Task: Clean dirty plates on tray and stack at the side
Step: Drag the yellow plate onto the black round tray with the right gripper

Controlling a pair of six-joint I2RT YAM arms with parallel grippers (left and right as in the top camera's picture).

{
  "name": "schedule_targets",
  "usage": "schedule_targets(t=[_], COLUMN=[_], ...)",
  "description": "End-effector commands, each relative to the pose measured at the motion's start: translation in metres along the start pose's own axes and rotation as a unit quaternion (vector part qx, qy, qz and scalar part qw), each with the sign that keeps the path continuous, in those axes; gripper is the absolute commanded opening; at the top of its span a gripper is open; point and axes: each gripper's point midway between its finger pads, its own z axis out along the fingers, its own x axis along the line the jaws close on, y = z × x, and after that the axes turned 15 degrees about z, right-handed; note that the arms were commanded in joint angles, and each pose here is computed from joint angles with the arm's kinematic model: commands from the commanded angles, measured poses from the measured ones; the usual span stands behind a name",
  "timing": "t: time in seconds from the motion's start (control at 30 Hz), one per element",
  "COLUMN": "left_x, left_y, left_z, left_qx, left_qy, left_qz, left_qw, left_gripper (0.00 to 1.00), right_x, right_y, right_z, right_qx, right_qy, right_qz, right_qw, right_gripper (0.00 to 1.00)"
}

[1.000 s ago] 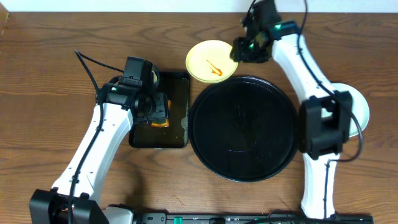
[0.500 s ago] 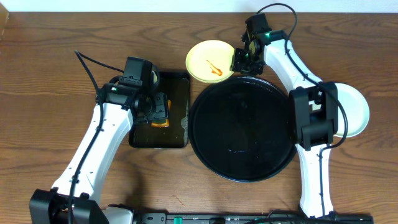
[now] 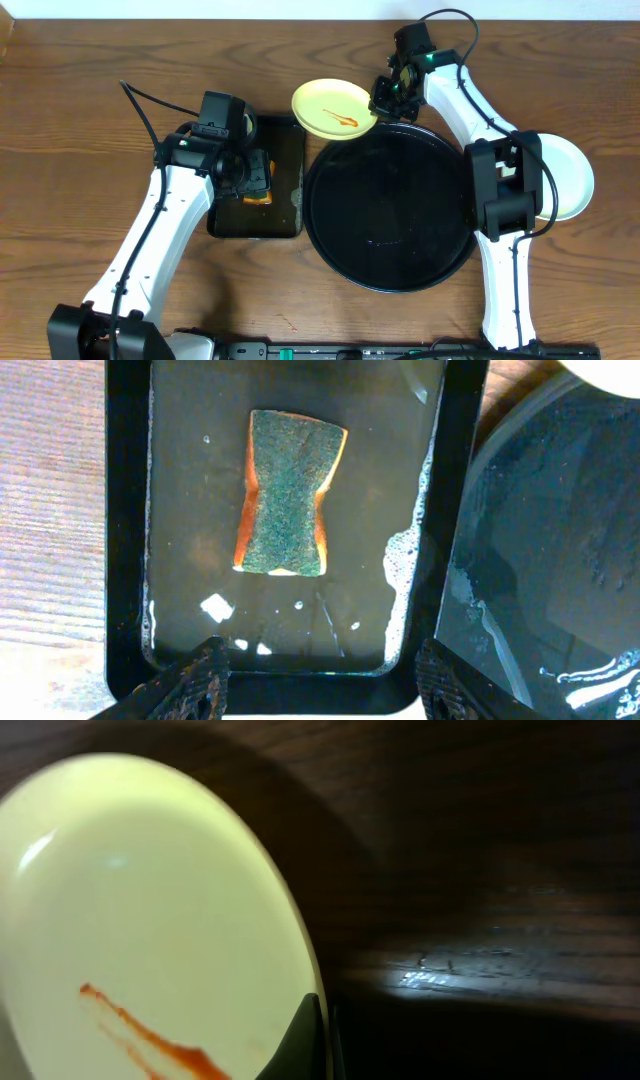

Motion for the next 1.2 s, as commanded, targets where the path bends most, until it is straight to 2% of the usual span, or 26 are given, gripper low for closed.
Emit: schedule_targets(t=[0.0,0.23,0.43,0.57,0.8,1.17], left_x=[0.001,0.001,0.001,0.001,0.001,0.001], left_y=[0.003,0.003,0.003,0.003,0.003,0.003], left_z=[-0.005,-0.005,-0.005,-0.005,-0.005,-0.005], left_qx=[-0.008,-0.008,-0.008,-0.008,-0.007,-0.007], left_qy=[0.002,0.002,0.002,0.002,0.002,0.002], left_qz=[-0.001,-0.001,-0.001,-0.001,-0.001,-0.001], left_qw=[1.000,1.000,1.000,1.000,1.000,1.000], left_gripper=[0.62,0.61,0.62,0.62,0.62,0.62], right_x=[0.002,-0.003,-0.012,-0.033,-0.083,-0.123], right_y=[-0.002,-0.002,0.005,-0.004,-0.045,-0.076], right_z=[0.000,-0.026,-0.082,-0.119,-0.134,-0.131], right_qx=[0.016,0.012,-0.055,-0.073,0.007,0.073], right_qy=[0.014,0.002,-0.060,-0.128,-0.232,-0.280], right_qz=[0.007,-0.014,-0.044,-0.043,-0.049,-0.032], right_qw=[1.000,1.000,0.996,0.988,0.971,0.957], right_gripper=[0.01,0.01,0.01,0.01,0.01,0.01])
